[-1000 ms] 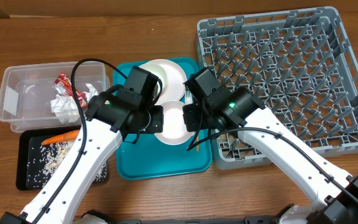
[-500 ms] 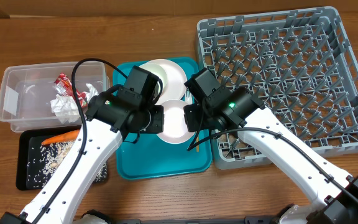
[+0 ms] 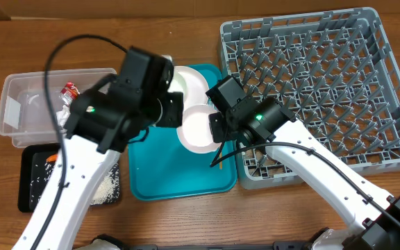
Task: Sort waste into correct bins and load items into the dishwasher
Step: 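Hold the pink bowl with both grippers above the teal tray, then carry the pink bowl right into the dish rack with the right gripper, then lower the pink bowl upside down into the rack and open the right gripper, then move the left gripper over the white bowl on the pink plate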
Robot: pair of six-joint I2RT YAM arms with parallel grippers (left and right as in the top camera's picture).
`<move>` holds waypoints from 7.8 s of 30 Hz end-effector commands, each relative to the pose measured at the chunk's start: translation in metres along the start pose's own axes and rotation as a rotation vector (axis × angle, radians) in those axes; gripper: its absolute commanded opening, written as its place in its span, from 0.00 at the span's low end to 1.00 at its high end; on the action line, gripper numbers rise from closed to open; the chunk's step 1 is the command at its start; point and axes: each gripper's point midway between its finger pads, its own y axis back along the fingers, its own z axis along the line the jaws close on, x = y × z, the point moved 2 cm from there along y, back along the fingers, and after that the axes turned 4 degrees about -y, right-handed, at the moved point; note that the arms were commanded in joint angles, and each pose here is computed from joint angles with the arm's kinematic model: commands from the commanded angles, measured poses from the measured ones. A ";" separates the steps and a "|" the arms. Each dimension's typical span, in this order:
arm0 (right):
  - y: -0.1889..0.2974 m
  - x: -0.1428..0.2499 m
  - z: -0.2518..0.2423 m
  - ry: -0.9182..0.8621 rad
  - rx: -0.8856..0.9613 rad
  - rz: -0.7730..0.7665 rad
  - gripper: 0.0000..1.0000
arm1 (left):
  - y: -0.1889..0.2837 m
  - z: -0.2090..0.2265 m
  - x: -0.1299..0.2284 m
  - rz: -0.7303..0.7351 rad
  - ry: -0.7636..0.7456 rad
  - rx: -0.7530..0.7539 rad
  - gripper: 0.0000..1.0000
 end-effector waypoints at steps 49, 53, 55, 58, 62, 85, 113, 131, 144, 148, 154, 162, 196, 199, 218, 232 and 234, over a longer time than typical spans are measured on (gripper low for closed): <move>-0.050 -0.225 -0.266 0.408 1.009 -0.542 0.04 | 0.026 0.028 -0.028 -0.132 -0.014 -0.192 1.00; -0.057 -0.221 -0.265 0.402 1.003 -0.527 0.04 | 0.026 0.028 -0.028 -0.132 -0.014 -0.192 1.00; -0.059 -0.220 -0.262 0.404 1.001 -0.519 0.04 | 0.026 0.028 -0.028 -0.131 -0.014 -0.192 1.00; -0.062 -0.217 -0.254 0.420 1.000 -0.500 0.04 | 0.026 0.028 -0.028 -0.132 -0.014 -0.192 1.00; -0.069 -0.209 -0.246 0.451 1.002 -0.441 0.04 | 0.026 0.028 -0.028 -0.131 -0.014 -0.192 1.00; -0.048 -0.187 -0.198 0.400 1.215 -0.372 0.15 | 0.026 0.028 -0.028 -0.132 -0.014 -0.192 1.00; -0.083 -0.154 -0.148 0.472 1.053 -0.318 0.92 | 0.026 0.028 -0.028 -0.131 -0.014 -0.192 1.00; 0.014 -0.173 -0.149 0.153 0.626 -0.566 0.89 | 0.026 0.028 -0.028 -0.131 -0.014 -0.192 1.00; -0.013 -0.154 -0.184 -0.180 -0.241 -0.405 0.05 | 0.026 0.028 -0.028 -0.132 -0.014 -0.192 1.00; -0.033 -0.148 -0.205 -0.242 -0.226 -0.363 0.04 | 0.026 0.028 -0.028 -0.131 -0.014 -0.192 1.00; -0.052 -0.146 -0.206 -0.247 -0.229 -0.335 0.04 | 0.026 0.028 -0.028 -0.132 -0.014 -0.192 1.00; -0.076 -0.146 -0.212 -0.252 -0.173 -0.321 0.04 | 0.026 0.028 -0.028 -0.131 -0.014 -0.192 1.00; 0.012 -0.153 -0.188 -0.235 -0.217 -0.336 0.10 | 0.026 0.028 -0.028 -0.132 -0.014 -0.192 1.00; 0.030 -0.132 -0.176 -0.246 -0.256 -0.268 0.17 | 0.026 0.028 -0.028 -0.132 -0.014 -0.192 1.00; 0.030 -0.076 -0.156 -0.319 -0.347 -0.007 1.00 | 0.026 0.028 -0.028 -0.131 -0.014 -0.192 1.00; 0.030 -0.076 -0.156 -0.318 -0.347 -0.010 1.00 | 0.026 0.028 -0.030 -0.143 -0.013 -0.197 1.00; 0.030 -0.076 -0.156 -0.318 -0.347 -0.010 1.00 | 0.027 0.025 -0.039 -0.182 -0.002 -0.182 1.00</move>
